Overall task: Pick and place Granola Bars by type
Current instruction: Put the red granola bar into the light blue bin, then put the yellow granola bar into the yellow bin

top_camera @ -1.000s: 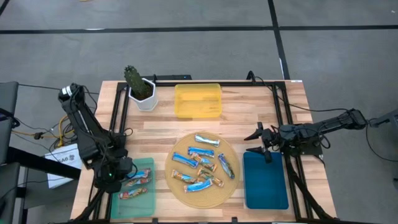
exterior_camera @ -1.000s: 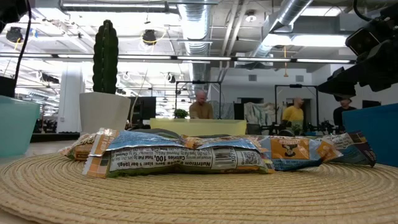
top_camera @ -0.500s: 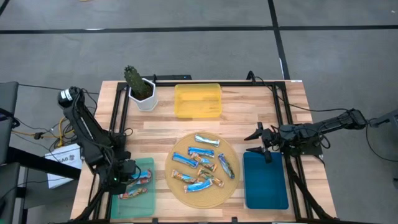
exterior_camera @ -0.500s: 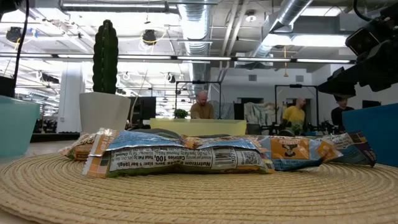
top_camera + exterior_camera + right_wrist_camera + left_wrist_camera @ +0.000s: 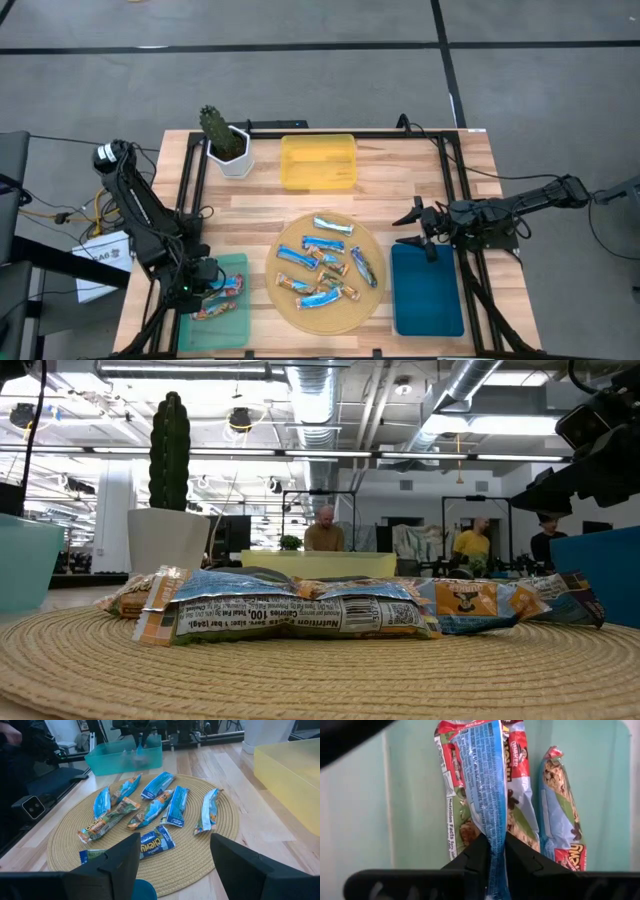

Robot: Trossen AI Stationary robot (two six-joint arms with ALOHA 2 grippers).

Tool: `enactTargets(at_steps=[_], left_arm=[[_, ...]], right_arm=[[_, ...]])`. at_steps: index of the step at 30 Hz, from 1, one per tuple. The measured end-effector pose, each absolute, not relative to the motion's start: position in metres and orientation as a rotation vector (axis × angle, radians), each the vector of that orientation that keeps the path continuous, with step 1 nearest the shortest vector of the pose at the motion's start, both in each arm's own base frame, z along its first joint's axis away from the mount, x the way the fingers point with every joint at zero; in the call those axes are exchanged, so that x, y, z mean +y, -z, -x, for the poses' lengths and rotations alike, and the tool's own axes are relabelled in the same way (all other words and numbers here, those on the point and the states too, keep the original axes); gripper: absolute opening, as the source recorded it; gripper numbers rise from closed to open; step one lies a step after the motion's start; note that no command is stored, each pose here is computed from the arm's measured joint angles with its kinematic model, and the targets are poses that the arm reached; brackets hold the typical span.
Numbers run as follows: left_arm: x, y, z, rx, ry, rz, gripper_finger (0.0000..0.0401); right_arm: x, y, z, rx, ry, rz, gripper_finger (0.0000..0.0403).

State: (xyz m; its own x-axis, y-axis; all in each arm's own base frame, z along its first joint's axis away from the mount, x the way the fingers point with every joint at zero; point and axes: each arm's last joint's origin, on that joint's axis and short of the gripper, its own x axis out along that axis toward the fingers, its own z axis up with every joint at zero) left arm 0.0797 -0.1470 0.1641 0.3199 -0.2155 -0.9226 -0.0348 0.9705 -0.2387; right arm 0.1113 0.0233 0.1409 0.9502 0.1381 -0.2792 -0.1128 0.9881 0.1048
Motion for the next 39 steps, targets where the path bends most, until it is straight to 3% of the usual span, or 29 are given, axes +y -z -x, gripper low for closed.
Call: enactTargets(at_steps=[10, 21, 39], left_arm=[[-0.149, -0.165, -0.080, 1.235, 0.158, 0.213, 0.0110], [-0.135, -0.190, -0.083, 1.159, 0.331, 0.287, 0.0117], [-0.110, -0.258, -0.096, 0.494, 0.516, 0.484, 0.0117]], right_arm=[[0.023, -0.141, -0.111, 0.290, -0.128, -0.088, 0.0234], [0.023, -0.141, -0.111, 0.290, -0.127, -0.088, 0.0234], [0.023, -0.141, -0.111, 0.290, -0.128, -0.088, 0.0234]])
